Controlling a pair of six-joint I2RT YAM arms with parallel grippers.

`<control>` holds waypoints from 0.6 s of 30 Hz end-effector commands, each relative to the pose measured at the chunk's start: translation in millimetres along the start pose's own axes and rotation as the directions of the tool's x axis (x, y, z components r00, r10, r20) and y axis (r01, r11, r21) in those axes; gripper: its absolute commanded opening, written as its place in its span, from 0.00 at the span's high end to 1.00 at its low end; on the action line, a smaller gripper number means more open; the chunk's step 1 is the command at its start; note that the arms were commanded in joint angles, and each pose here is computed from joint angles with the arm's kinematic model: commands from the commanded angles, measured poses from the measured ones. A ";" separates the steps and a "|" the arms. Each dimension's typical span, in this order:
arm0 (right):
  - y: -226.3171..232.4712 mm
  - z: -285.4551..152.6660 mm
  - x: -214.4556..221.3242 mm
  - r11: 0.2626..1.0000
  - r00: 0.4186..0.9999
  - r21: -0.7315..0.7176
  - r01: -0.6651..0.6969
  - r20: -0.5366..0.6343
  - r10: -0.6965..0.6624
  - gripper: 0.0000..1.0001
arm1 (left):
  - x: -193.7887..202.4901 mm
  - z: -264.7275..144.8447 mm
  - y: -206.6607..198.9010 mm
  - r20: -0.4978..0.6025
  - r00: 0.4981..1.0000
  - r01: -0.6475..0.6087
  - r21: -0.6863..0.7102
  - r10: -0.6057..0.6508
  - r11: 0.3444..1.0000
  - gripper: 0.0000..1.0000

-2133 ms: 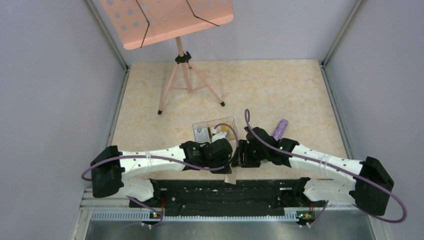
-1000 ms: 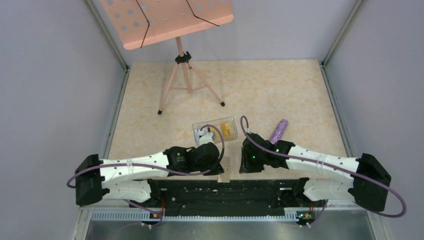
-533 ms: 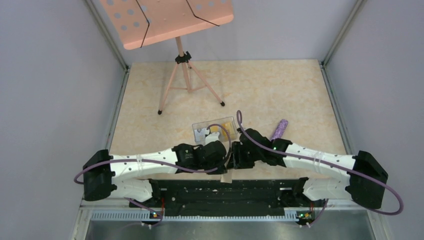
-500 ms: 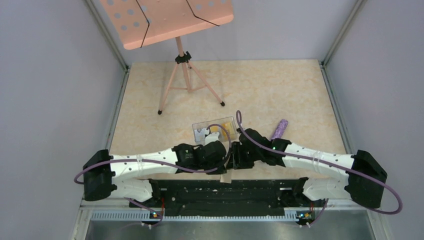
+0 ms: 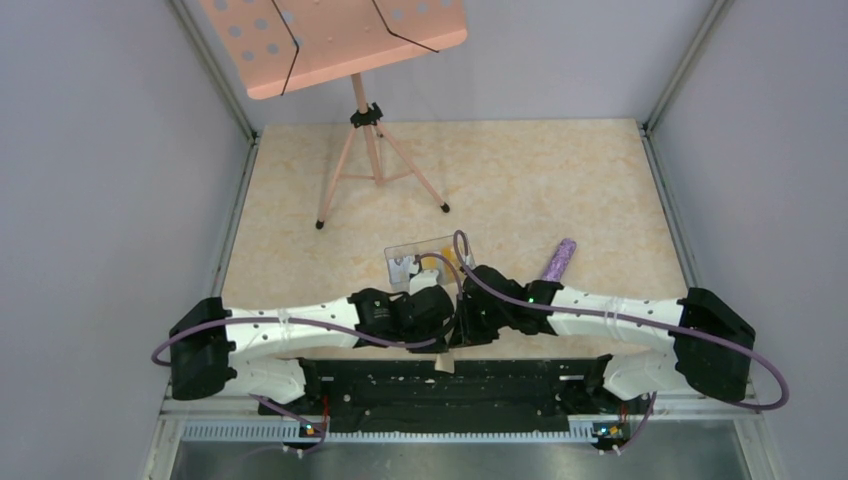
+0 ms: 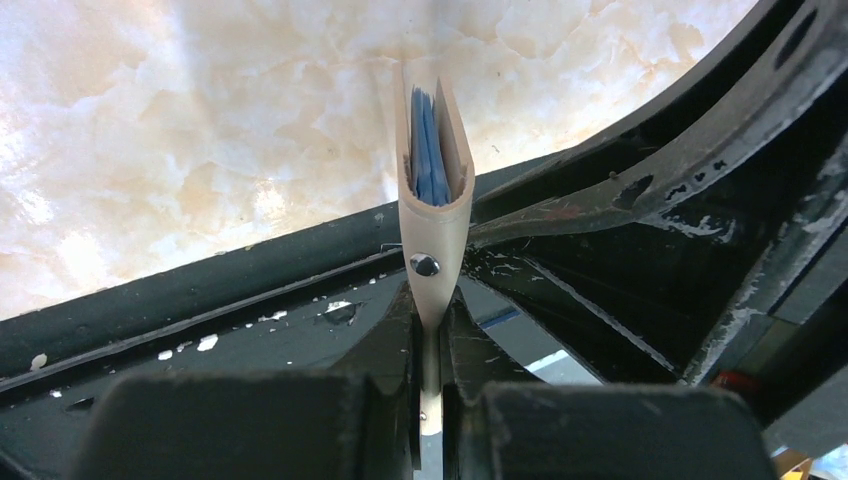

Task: Put the credit cards into the card holder
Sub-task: Open the card holder at the center of the board.

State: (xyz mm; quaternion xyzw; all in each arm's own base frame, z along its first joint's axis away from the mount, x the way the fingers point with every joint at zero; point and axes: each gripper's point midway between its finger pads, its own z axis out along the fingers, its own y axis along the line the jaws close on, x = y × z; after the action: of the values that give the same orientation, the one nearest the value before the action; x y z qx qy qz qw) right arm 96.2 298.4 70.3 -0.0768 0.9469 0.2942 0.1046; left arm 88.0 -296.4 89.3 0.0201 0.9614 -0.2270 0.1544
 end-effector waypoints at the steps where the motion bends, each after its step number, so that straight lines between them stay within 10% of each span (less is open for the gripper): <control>1: -32.2 2.7 20.9 0.989 0.999 0.149 0.021 -0.053 -0.013 0.83 | -29.9 -22.8 -37.2 0.122 0.990 0.050 0.166 -0.071 0.985 1.00; 18: -90.9 1.3 29.8 0.930 0.997 0.368 0.016 -0.080 0.015 0.88 | -35.6 -33.5 -31.5 0.178 0.972 0.102 0.259 -0.151 0.961 1.00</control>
State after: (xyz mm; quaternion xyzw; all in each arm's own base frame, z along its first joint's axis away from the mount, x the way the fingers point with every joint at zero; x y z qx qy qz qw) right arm 85.7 260.1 20.8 -0.0681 0.9773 0.1847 0.0785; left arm 89.0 -300.9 115.8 -0.0146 0.9282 -0.3219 0.1858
